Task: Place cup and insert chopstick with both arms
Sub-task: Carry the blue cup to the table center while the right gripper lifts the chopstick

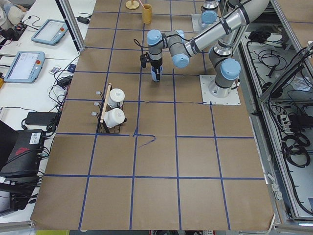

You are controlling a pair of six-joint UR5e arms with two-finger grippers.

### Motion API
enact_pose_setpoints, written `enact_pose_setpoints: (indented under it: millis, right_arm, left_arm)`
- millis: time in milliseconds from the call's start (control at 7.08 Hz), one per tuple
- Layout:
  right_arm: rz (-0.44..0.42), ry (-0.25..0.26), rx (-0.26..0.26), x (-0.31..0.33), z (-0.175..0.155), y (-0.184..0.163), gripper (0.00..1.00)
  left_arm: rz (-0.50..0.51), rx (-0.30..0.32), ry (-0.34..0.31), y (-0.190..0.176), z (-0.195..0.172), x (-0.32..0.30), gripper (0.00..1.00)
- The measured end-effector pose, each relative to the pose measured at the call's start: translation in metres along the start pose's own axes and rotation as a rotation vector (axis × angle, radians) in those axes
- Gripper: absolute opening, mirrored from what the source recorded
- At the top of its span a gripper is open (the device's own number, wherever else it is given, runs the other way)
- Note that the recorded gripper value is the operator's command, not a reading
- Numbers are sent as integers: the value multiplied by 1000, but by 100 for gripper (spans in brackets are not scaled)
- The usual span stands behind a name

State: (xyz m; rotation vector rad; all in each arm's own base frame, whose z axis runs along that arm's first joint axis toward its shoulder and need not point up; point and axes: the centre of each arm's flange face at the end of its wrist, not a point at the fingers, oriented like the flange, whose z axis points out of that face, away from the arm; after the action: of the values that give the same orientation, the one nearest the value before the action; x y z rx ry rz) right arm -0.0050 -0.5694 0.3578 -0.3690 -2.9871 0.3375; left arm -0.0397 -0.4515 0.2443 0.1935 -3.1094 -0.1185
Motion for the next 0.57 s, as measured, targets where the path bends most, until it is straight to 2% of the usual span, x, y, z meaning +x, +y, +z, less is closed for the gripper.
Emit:
enact_pose_setpoints:
  millis: [141,565]
  right_arm:
    - [0,0,2,0,0,0,0]
    - [0,-29,15,-2,-5,-3,0]
  left_arm:
    - [-16,10,4,-2,0,3,0]
    - [-58,108,49,-19,-45,67,0]
